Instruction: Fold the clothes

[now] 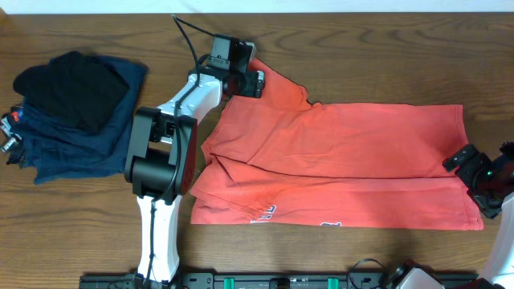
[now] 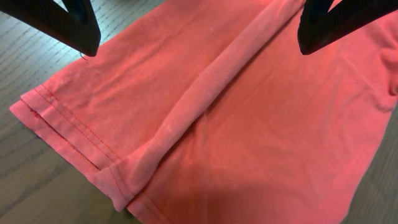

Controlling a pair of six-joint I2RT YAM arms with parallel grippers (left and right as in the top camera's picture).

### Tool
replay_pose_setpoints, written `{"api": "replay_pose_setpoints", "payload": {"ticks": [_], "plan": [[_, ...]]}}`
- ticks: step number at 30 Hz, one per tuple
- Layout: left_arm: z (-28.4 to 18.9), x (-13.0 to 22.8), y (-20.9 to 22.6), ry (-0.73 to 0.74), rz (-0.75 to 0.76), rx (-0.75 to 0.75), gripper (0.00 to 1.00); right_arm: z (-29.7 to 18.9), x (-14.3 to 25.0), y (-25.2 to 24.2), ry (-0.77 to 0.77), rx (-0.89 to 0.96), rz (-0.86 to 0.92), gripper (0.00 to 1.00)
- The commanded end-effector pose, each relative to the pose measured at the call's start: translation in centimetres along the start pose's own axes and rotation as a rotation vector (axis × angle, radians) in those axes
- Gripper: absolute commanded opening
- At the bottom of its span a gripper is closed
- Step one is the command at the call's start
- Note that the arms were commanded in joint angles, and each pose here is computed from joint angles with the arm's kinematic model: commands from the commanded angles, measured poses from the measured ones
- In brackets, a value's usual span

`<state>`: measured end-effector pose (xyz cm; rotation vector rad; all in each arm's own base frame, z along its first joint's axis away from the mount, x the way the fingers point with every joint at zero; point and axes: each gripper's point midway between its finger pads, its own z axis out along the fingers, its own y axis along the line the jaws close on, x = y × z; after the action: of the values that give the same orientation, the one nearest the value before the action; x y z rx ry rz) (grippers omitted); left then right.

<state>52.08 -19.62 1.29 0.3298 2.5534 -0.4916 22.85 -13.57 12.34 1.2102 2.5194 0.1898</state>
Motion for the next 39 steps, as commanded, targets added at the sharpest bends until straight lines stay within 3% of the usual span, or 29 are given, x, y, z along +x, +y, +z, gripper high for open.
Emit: {"api": "replay_pose_setpoints", "payload": {"ticks": [1, 2, 3, 5, 12, 17, 27, 39], "plan": [[1.5, 1.7, -0.3, 0.052, 0.005, 0.000, 0.37, -0.5, -0.5, 0.7, -0.022, -0.021, -0.028, 0.99], [1.3, 1.6, -0.3, 0.048, 0.006, 0.002, 0.20, -0.5, -0.5, 0.7, -0.023, -0.022, -0.029, 0.98], [1.1, 1.4, -0.4, 0.043, 0.007, 0.003, 0.12, -0.5, -0.6, 0.7, -0.027, -0.023, -0.029, 0.97], [0.5, 0.9, -0.5, 0.035, 0.007, 0.002, 0.06, -0.5, -0.8, 0.8, -0.035, -0.025, -0.031, 0.95], [-4.4, -2.0, -0.5, -0.029, -0.126, -0.006, 0.06, -0.3, -2.7, 1.3, -0.102, -0.041, -0.049, 0.79], [-8.4, -2.3, -0.9, -0.014, -0.225, -0.016, 0.06, 1.3, -4.5, 2.1, -0.113, -0.045, -0.095, 0.75], [-10.3, 0.7, -1.2, 0.110, -0.261, -0.039, 0.06, 8.7, -10.8, 6.0, -0.053, 0.035, -0.227, 0.89], [-10.4, 1.6, -1.2, 0.145, -0.270, -0.045, 0.06, 15.1, -16.3, 7.6, -0.181, 0.035, -0.181, 0.89]]}}
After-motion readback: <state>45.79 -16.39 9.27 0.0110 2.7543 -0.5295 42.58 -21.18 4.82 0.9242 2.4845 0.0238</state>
